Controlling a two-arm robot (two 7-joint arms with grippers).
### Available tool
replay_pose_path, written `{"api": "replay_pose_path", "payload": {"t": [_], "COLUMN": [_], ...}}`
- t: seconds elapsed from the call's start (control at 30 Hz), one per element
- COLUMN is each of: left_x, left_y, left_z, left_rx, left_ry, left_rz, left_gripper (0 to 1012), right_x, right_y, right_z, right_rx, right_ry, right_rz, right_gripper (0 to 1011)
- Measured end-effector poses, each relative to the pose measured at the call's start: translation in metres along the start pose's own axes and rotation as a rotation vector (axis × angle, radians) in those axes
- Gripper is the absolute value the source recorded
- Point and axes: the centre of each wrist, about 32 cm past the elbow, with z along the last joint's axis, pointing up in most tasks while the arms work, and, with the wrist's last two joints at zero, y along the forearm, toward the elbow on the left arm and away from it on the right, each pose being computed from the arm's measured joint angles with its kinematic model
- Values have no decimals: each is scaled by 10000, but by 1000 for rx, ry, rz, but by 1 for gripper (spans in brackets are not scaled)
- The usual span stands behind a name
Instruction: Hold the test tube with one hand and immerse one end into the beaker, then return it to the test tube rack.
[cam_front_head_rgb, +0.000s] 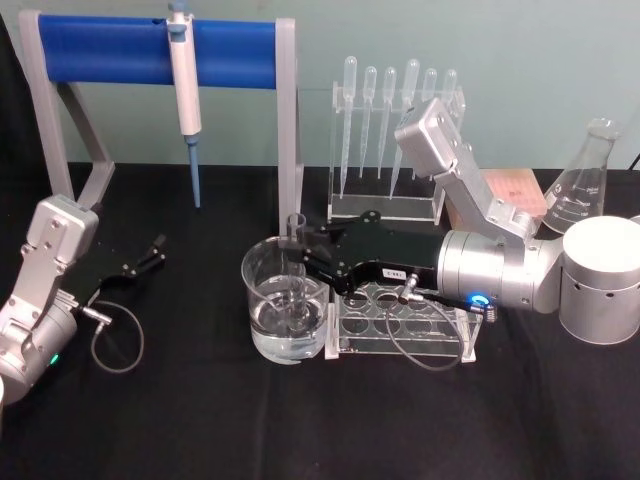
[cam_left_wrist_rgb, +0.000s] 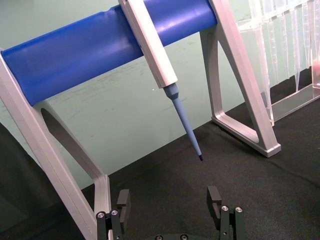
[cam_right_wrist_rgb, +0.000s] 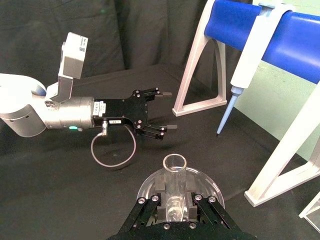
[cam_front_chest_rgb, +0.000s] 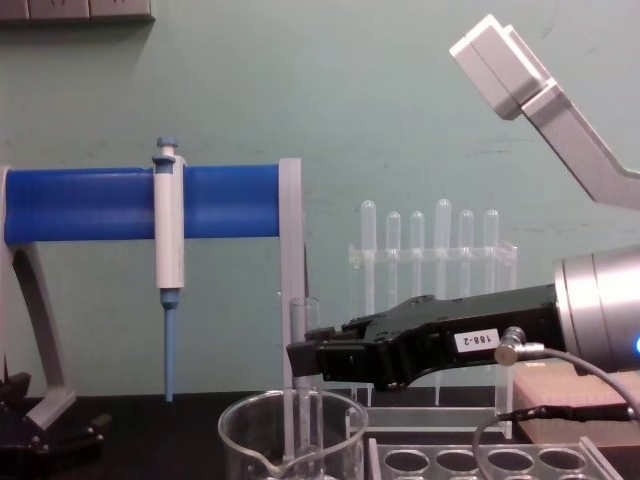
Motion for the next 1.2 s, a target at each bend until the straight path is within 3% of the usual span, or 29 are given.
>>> {"api": "replay_pose_path", "payload": {"t": [1.2], "left_x": [0], "left_y": [0], "left_z": [0], "left_rx": [0], "left_ry": [0], "left_rz": [0], "left_gripper": [1000], "right_x": [0], "right_y": [0], "right_z": [0], "right_rx": [0], "right_ry": [0], "right_rz": [0], "right_gripper": [221]}}
